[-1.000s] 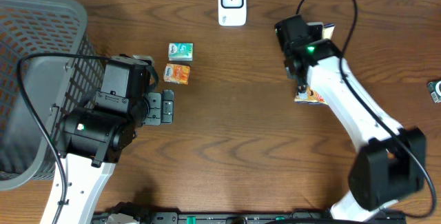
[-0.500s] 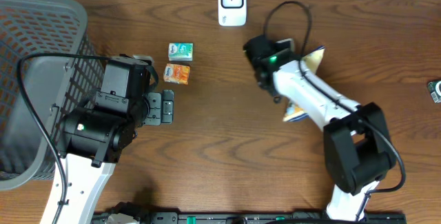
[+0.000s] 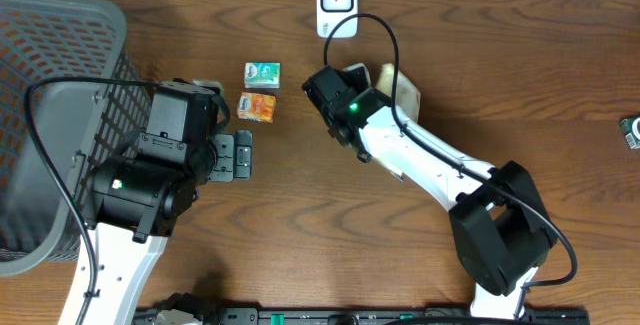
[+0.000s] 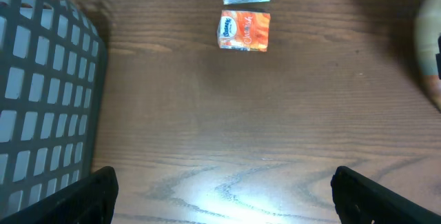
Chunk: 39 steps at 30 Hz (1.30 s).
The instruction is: Scan the item barcode
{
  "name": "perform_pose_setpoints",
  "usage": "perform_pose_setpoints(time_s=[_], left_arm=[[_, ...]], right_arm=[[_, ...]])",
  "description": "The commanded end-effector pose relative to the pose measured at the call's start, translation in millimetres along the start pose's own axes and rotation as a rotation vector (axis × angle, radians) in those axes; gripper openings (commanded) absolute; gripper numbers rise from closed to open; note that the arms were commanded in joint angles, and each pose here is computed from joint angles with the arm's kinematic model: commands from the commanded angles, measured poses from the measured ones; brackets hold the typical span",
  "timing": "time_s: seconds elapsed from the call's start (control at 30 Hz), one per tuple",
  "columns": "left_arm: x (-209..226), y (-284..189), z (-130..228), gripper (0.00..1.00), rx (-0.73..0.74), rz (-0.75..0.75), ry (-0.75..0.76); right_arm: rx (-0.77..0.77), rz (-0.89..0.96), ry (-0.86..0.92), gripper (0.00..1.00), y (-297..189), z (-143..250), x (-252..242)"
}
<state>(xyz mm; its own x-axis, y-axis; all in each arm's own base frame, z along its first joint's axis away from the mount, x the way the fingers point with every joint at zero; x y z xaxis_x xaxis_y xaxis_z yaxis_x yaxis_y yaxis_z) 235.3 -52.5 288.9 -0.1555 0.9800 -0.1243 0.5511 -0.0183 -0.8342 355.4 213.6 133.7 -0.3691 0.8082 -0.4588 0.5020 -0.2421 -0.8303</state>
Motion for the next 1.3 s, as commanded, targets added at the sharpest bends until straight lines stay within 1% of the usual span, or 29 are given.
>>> perform_pose_setpoints(time_s=[0.0, 0.1, 0.2, 0.27, 0.3, 0.37, 0.43, 0.5, 0.57, 0.7, 0.73, 0.93, 1.03, 1.13, 1.27], left_arm=[[-0.1, -2.1, -2.3, 0.98, -0.006, -0.004, 0.001], [-0.1, -2.1, -2.3, 0.98, -0.006, -0.004, 0.001], [-0.1, -2.1, -2.3, 0.98, -0.006, -0.004, 0.001], [-0.1, -2.1, -2.3, 0.98, -0.006, -0.004, 0.001], [-0.1, -2.1, -2.3, 0.98, -0.006, -0.004, 0.001], [-0.1, -2.1, -2.3, 0.98, -0.006, -0.004, 0.001], [-0.1, -2.1, -2.3, 0.98, -0.006, -0.004, 0.001], [-0.1, -2.1, -2.3, 0.98, -0.006, -0.004, 0.001], [-0.1, -2.1, -2.3, 0.98, -0.006, -0.004, 0.001], [-0.1, -2.1, -2.3, 0.98, -0.006, -0.004, 0.001], [-0.1, -2.1, -2.3, 0.98, -0.006, -0.004, 0.001], [-0.1, -2.1, -2.3, 0.98, -0.006, -0.004, 0.001], [-0.1, -2.1, -2.3, 0.98, -0.006, -0.004, 0.001], [-0.1, -2.1, -2.3, 0.98, -0.006, -0.004, 0.001], [-0.1, -2.1, -2.3, 0.98, -0.006, -0.004, 0.001]], right_arm=[[-0.055, -0.128, 0.034, 0.22, -15.8, -19.0, 3.8], [-0.082, -0.188, 0.061, 0.27, -26.5, -32.2, -1.2], [-0.079, -0.172, 0.08, 0.36, -35.1, -40.0, -20.7], [-0.057, -0.156, 0.097, 0.37, -36.4, -39.9, -37.0], [-0.041, -0.149, 0.106, 0.35, -34.1, -37.9, -45.2], [-0.009, -0.139, 0.131, 0.18, -26.6, -32.5, -59.3], [0.029, -0.166, 0.158, 0.01, -15.7, -26.1, -68.7], [0.061, -0.227, 0.174, 0.01, -4.3, -19.6, -73.6], [0.086, -0.335, 0.171, 0.01, 6.4, -14.2, -71.6], [0.132, -0.597, 0.132, 0.01, 21.7, -4.4, -45.8], [0.159, -0.637, 0.122, 0.01, 27.2, 0.6, -37.5], [0.351, -0.675, 0.058, 0.01, 55.0, 34.7, 2.5], [0.407, -0.682, 0.018, 0.01, 66.5, 44.4, 23.9], [0.4, -0.661, -0.005, 0.01, 66.3, 42.8, 30.5], [0.336, -0.59, 0.003, 0.01, 49.0, 23.9, 13.2]])
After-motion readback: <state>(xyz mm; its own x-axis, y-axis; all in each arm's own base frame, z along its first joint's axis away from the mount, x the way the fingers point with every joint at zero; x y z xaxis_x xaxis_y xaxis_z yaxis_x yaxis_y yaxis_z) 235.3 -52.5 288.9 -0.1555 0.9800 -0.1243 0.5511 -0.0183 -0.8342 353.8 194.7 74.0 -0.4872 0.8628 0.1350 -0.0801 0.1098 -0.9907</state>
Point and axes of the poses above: each gripper's point midway between its finger pads, its own y axis out along the fingers, its own x axis along the line the jaws close on, z = x × y, the point moved 6 cm from there along -y, back along the fingers, and after that the axes turned 15 degrees about -y, right-handed, at the moved point
